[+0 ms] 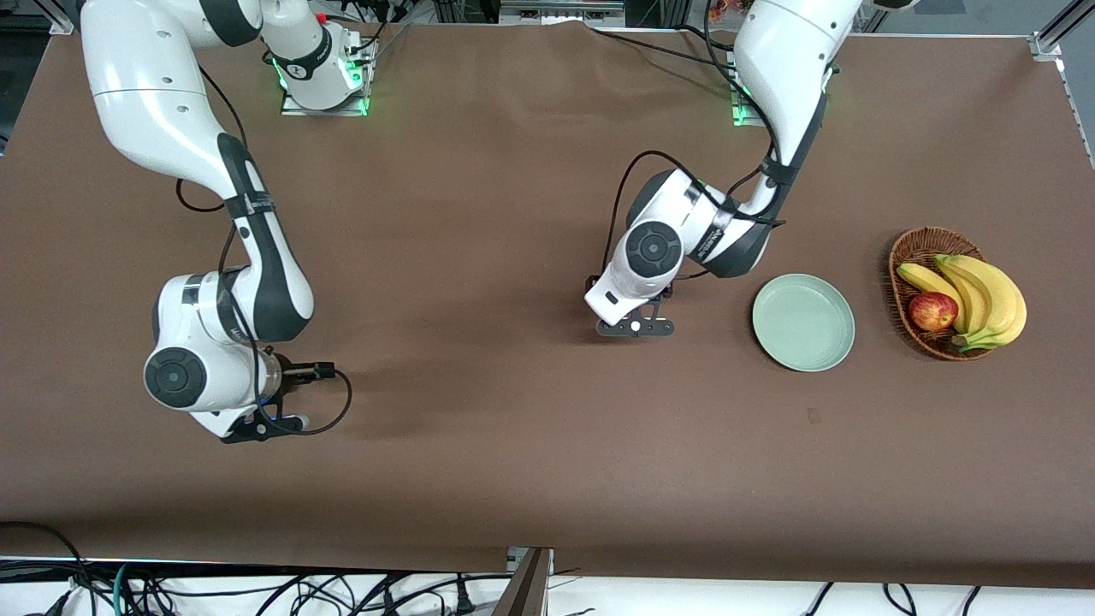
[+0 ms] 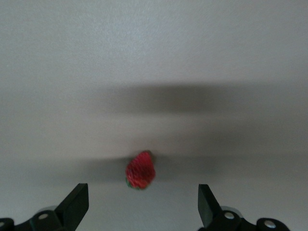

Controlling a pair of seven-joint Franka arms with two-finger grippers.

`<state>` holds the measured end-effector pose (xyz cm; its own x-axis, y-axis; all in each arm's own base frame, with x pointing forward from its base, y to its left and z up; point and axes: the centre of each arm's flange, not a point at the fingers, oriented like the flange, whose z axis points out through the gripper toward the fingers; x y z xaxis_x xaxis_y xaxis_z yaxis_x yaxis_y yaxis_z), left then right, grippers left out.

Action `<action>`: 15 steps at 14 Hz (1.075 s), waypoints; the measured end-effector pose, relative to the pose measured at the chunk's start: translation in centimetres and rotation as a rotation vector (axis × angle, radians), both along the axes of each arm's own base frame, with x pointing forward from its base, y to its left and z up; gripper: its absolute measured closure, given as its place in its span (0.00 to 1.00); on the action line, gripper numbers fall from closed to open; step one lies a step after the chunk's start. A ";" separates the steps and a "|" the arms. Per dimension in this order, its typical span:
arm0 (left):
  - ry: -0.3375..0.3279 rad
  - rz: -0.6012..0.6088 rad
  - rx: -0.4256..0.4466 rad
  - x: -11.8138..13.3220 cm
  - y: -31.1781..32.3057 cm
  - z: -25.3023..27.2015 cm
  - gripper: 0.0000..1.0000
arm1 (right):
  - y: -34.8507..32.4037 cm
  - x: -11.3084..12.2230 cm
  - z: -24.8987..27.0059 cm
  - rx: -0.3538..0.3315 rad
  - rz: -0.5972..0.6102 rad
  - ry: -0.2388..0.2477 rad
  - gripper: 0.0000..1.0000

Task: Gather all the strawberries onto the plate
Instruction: 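Grasp the strawberry with the left gripper while the right gripper grasps another, then lower the strawberry onto the plate with the left gripper while the right gripper carries another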

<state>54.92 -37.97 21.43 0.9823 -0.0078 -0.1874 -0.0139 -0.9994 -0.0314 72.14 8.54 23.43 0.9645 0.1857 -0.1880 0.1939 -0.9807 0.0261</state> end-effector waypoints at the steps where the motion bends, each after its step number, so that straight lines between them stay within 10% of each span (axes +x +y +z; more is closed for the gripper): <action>1: -0.011 -0.006 0.006 -0.1 -0.1 -0.9 0.00 | -0.8 0.0 -0.4 0.004 0.025 -0.007 0.00; 6: -0.023 -0.013 0.005 -0.7 0.0 -3.2 0.04 | -4.6 -0.4 -3.5 0.029 0.116 -0.051 0.00; 11: -0.024 -0.035 0.012 -1.8 -1.4 -3.3 0.59 | -5.2 -1.1 -5.3 0.034 0.137 -0.085 0.01; 15: -0.023 -0.034 0.014 -1.8 -1.4 -3.4 0.65 | -5.2 -1.2 -5.5 0.034 0.139 -0.083 0.41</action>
